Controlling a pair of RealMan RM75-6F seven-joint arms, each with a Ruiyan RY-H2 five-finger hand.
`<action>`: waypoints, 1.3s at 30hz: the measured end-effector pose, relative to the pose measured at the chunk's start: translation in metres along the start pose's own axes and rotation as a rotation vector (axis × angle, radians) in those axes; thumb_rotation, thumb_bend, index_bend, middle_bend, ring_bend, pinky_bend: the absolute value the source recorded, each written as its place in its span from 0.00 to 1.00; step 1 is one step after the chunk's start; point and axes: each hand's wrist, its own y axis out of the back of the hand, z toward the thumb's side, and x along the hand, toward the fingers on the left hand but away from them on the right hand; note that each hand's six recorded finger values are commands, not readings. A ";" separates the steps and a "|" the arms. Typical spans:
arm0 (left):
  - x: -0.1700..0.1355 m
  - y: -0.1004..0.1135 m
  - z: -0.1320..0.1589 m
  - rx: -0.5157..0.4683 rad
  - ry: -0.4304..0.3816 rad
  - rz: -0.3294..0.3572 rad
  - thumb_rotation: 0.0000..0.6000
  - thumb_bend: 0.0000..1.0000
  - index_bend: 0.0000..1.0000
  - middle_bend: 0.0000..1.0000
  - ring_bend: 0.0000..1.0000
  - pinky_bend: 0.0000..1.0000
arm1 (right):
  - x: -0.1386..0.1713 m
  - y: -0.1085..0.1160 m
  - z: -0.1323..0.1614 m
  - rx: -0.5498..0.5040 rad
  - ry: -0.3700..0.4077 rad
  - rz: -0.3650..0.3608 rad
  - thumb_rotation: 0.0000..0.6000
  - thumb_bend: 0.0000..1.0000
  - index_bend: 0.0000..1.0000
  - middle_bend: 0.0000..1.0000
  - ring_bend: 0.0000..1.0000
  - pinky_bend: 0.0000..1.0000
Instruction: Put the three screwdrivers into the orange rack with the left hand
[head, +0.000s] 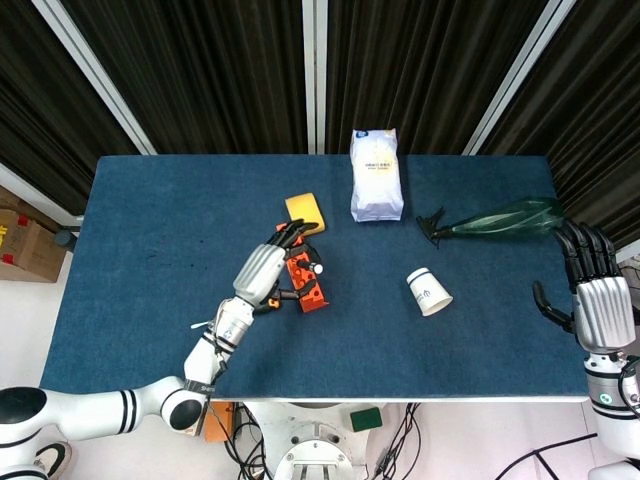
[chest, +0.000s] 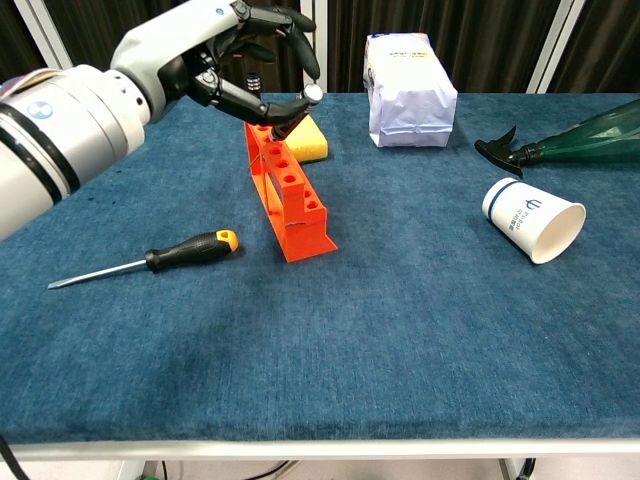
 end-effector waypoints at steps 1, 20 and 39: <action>0.001 0.000 0.000 0.003 0.000 0.000 1.00 0.30 0.45 0.10 0.01 0.11 | 0.000 0.000 0.000 0.000 0.000 -0.001 1.00 0.41 0.00 0.00 0.00 0.00; 0.007 -0.005 -0.005 0.101 -0.015 -0.006 1.00 0.30 0.49 0.10 0.00 0.08 | -0.002 -0.003 -0.003 0.001 -0.007 0.011 1.00 0.41 0.00 0.00 0.00 0.00; 0.012 -0.004 -0.010 0.103 0.007 -0.010 1.00 0.30 0.49 0.10 0.00 0.08 | -0.002 -0.005 -0.008 -0.003 -0.019 0.016 1.00 0.40 0.00 0.00 0.00 0.00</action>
